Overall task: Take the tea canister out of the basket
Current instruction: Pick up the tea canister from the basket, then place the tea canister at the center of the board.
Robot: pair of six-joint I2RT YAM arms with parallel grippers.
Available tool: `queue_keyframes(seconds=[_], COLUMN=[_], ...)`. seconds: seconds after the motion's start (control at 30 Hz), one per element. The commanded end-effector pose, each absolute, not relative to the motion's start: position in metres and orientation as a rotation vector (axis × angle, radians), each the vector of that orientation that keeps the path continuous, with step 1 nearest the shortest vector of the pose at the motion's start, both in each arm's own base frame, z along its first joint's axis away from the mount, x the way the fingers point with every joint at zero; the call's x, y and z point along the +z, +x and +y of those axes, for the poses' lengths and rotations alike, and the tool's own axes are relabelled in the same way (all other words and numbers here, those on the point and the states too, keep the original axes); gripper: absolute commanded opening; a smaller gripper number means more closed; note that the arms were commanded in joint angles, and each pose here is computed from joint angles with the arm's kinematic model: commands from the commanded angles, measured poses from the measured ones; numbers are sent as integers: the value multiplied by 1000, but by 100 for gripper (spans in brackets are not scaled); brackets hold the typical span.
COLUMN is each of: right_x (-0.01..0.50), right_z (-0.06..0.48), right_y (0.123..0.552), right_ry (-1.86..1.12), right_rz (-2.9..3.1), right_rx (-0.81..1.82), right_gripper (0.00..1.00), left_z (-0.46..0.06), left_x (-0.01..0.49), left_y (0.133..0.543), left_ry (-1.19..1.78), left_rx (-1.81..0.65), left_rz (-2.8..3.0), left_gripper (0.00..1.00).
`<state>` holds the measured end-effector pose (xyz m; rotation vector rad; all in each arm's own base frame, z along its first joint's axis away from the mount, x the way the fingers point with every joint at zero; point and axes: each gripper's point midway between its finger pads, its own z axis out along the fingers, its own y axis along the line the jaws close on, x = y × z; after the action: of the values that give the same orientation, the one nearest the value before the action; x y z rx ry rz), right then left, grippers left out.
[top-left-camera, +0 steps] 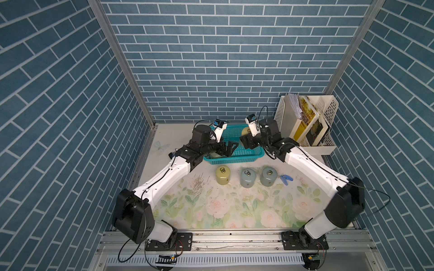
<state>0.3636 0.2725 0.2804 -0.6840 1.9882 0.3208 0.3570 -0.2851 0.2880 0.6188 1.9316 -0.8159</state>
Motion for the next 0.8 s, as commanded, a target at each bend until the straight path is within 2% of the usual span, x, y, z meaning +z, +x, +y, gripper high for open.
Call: queue_keyframes(seconds=[0.0, 0.3, 0.6, 0.77], right_x=[294, 261, 188, 164], right_z=[255, 214, 180, 163], right_y=[335, 258, 225, 216], right_ry=[-672, -610, -407, -271], right_rz=[1923, 2036, 2205, 2238], right_rx=[263, 337, 398, 416], right_gripper=[0, 0, 0, 0], left_z=[-310, -354, -371, -372], left_x=[294, 279, 259, 250], left_y=[336, 297, 278, 276], left_ry=[753, 945, 1009, 1018], left_rx=[-865, -958, -1029, -1027], left_rz=[1870, 1810, 1817, 1828], left_gripper=[100, 100, 100, 100])
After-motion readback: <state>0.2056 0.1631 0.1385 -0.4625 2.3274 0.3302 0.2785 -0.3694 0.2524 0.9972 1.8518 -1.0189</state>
